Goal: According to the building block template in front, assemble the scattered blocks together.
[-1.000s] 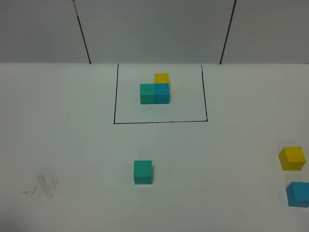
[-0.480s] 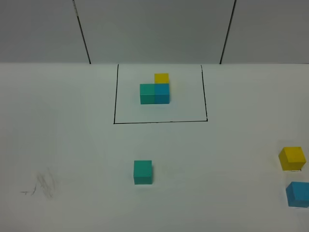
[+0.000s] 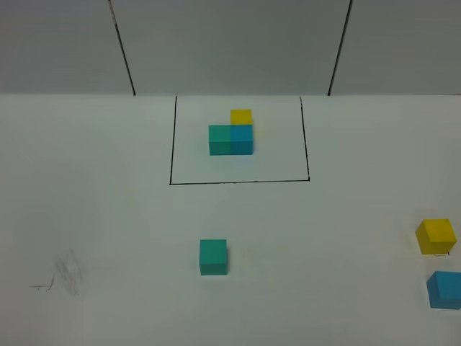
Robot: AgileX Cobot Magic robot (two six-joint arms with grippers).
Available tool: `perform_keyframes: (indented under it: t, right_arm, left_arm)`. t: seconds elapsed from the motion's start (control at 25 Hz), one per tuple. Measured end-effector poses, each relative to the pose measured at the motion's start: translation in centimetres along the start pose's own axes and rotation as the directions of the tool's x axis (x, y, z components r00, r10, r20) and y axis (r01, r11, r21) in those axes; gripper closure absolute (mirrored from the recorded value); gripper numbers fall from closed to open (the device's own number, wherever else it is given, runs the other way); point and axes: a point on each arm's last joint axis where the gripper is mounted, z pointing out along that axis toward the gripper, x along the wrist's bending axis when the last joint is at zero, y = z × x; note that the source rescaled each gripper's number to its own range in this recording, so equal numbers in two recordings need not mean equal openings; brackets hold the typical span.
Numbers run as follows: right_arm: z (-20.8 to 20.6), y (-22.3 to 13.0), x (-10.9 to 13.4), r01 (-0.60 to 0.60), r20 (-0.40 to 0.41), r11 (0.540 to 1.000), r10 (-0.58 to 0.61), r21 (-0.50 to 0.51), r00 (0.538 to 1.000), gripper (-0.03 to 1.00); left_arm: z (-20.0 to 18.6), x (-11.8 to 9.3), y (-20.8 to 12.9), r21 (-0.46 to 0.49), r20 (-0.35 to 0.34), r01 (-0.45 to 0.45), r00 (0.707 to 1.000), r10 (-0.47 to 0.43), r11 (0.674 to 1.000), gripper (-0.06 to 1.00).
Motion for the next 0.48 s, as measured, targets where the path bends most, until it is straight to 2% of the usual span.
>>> perform_keyframes:
  t: [0.28,0.48]
  right_arm:
    - [0.0,0.0,0.0,0.000,0.000,1.000,0.000,0.000,1.000,0.97]
    - [0.0,0.0,0.0,0.000,0.000,1.000,0.000,0.000,1.000,0.97]
  left_arm:
    - [3.0,0.4,-2.5,0.136,-0.049,0.094,0.995,-0.088,0.986,0.42]
    - [3.2,0.7,-2.8,0.149,-0.085,0.110,0.992,-0.098,0.983,0.42]
